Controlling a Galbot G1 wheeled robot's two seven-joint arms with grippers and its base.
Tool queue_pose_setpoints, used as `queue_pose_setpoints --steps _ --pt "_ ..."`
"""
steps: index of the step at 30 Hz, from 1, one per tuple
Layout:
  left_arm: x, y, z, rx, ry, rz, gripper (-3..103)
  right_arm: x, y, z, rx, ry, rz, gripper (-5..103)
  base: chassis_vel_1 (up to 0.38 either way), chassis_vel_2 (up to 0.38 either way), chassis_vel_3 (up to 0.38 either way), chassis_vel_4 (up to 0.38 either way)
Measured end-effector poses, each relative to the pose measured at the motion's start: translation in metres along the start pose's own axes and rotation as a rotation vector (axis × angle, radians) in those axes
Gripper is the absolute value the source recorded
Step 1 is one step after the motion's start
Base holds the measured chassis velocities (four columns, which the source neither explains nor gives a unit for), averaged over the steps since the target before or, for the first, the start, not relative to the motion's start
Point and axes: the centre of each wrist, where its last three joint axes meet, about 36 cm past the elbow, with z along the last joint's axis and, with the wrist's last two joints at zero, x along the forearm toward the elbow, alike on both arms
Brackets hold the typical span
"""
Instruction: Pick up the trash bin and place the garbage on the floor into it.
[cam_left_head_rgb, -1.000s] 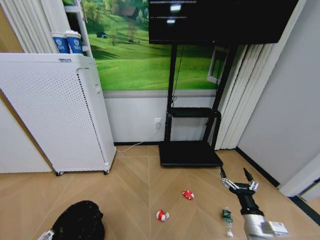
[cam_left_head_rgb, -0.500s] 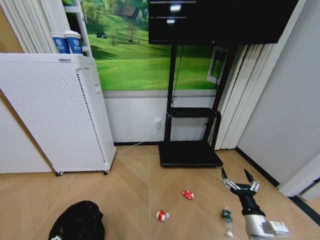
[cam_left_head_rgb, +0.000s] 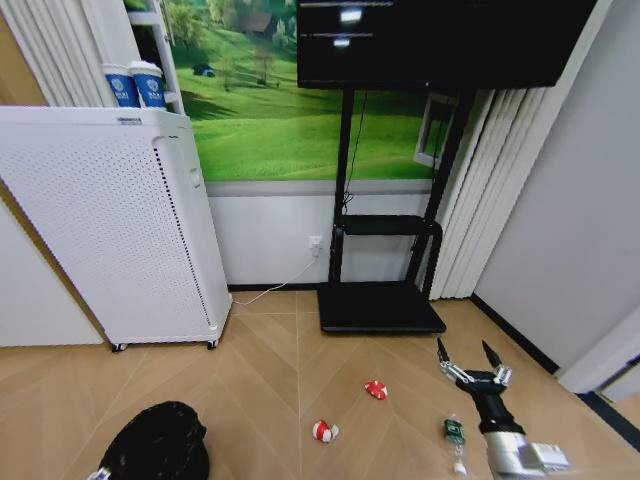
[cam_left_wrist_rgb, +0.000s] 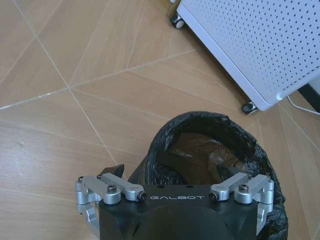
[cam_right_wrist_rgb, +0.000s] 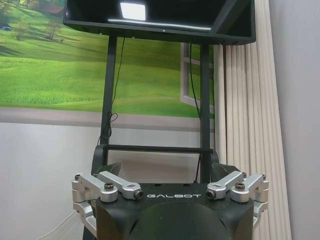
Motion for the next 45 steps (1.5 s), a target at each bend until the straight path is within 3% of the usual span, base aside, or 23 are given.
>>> queue_pose_setpoints --steps 13,18,22,26,28,31,34,36,40,43,45 --pt "-0.035 0.001 0.008 0.024 0.036 0.003 103 0.003 0.006 -0.002 0.004 0.001 -0.009 100 0.000 0.000 0.000 0.000" --pt "-0.058 -0.008 0.011 0.034 0.051 0.018 97 0.006 0.012 -0.004 0.004 0.000 -0.020 100 0.000 0.000 0.000 0.000" --pt "-0.067 -0.006 0.022 0.039 0.076 0.015 88 0.005 0.009 -0.005 0.009 -0.004 -0.018 100 0.000 0.000 0.000 0.000" --pt "-0.068 -0.007 0.024 0.042 0.077 0.022 72 0.006 0.009 -0.005 0.009 -0.004 -0.017 100 0.000 0.000 0.000 0.000" --pt "-0.068 -0.007 0.024 0.043 0.076 0.023 72 0.006 0.009 -0.005 0.008 -0.004 -0.018 100 0.000 0.000 0.000 0.000" --pt "-0.070 -0.008 0.025 0.051 0.072 0.023 50 0.004 0.009 -0.005 0.010 -0.007 -0.020 100 0.000 0.000 0.000 0.000" --pt "-0.071 -0.008 0.026 0.054 0.076 0.020 50 0.004 0.009 -0.005 0.012 -0.007 -0.020 100 0.000 0.000 0.000 0.000" --pt "-0.072 -0.007 0.029 0.060 0.083 0.015 34 0.003 0.006 -0.005 0.014 -0.007 -0.016 100 0.000 0.000 0.000 0.000" --pt "-0.075 -0.006 0.031 0.065 0.087 0.009 24 0.004 0.005 -0.005 0.014 -0.006 -0.013 100 0.000 0.000 0.000 0.000" --pt "-0.077 -0.004 0.032 0.069 0.091 0.008 9 0.004 0.005 -0.004 0.014 -0.005 -0.012 100 0.000 0.000 0.000 0.000" --pt "-0.077 -0.003 0.031 0.072 0.084 0.006 7 0.004 0.005 -0.004 0.014 -0.005 -0.011 100 0.000 0.000 0.000 0.000"
